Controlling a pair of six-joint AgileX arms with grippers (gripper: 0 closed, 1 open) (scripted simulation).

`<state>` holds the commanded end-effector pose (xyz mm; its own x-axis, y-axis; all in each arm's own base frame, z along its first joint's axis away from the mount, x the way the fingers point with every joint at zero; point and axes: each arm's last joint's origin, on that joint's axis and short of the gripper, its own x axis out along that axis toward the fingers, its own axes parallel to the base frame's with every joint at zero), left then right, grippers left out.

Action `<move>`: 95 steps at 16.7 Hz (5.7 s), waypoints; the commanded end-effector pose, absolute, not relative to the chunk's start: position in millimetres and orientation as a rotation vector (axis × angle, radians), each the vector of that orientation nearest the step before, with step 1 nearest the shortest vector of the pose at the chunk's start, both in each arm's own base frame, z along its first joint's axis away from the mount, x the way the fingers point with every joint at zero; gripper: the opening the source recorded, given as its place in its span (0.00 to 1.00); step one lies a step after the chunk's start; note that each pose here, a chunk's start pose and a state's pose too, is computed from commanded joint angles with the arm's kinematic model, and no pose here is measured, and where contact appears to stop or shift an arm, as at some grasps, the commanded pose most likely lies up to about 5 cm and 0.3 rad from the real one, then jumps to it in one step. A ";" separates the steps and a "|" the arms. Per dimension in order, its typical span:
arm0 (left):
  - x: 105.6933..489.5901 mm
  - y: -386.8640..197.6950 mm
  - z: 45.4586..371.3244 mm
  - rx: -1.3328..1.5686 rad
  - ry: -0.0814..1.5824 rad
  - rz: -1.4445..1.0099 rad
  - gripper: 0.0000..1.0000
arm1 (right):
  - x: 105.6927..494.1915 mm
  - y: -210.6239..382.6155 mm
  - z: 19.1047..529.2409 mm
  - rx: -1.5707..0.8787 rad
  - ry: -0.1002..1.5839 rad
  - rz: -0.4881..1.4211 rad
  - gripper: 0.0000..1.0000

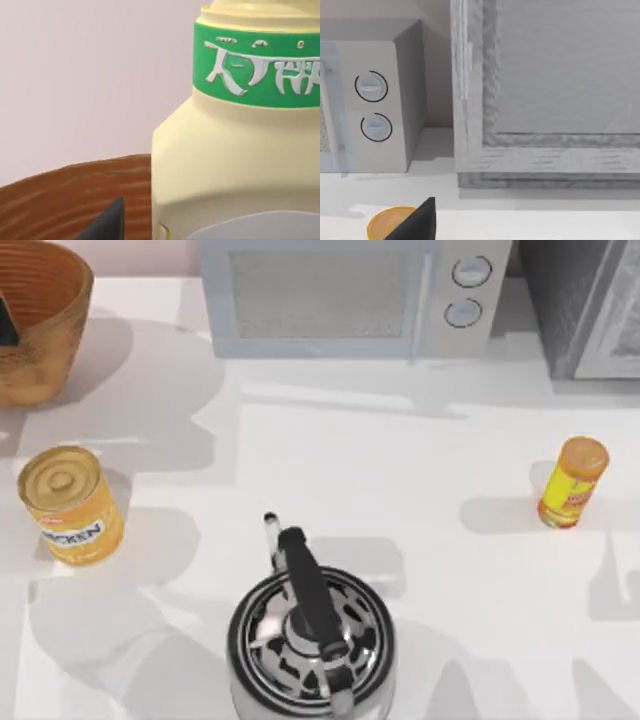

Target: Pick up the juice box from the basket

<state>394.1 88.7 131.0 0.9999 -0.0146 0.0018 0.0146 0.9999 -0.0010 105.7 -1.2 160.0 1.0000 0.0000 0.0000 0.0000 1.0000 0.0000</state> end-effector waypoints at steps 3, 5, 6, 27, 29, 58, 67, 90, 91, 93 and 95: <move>408.7 89.4 128.1 -0.006 0.007 -0.014 1.00 | 105.7 -1.2 160.0 0.000 0.000 0.000 1.00; 421.7 89.7 127.7 -0.006 0.006 -0.014 1.00 | 105.7 -1.2 160.0 0.000 0.000 0.000 1.00; 427.9 89.8 127.4 -0.006 0.006 -0.014 1.00 | 105.7 -1.2 160.0 0.000 0.000 0.000 1.00; 442.3 89.6 127.0 -0.006 0.006 -0.014 0.00 | 105.7 -1.2 160.0 0.000 0.000 0.000 1.00; 442.3 89.6 127.0 -0.006 0.006 -0.014 0.00 | 105.7 -1.2 160.0 0.000 0.000 0.000 1.00; 436.8 91.3 285.2 -0.001 -0.003 -0.005 0.00 | 105.7 -1.2 160.0 0.000 0.000 0.000 1.00; 342.6 55.8 324.4 -0.006 -0.009 -0.001 0.00 | 105.7 -1.2 160.0 0.000 0.000 0.000 1.00; 105.7 -1.2 160.0 0.000 0.000 0.000 0.00 | 105.7 -1.2 160.0 0.000 0.000 0.000 1.00; 105.7 -1.2 160.0 0.000 0.000 0.000 0.00 | 105.7 -1.2 160.0 0.000 0.000 0.000 1.00; 105.7 -1.2 160.0 0.000 0.000 0.000 0.00 | 105.7 -1.2 160.0 0.000 0.000 0.000 1.00; 105.9 -0.9 160.3 0.002 0.002 0.003 0.00 | 105.7 -1.2 160.0 0.000 0.000 0.000 1.00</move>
<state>105.9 -0.9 160.3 1.0000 0.0033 -0.0017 -0.0033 1.0000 0.0019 105.7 -1.2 160.0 1.0000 0.0000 0.0000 0.0000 1.0000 0.0000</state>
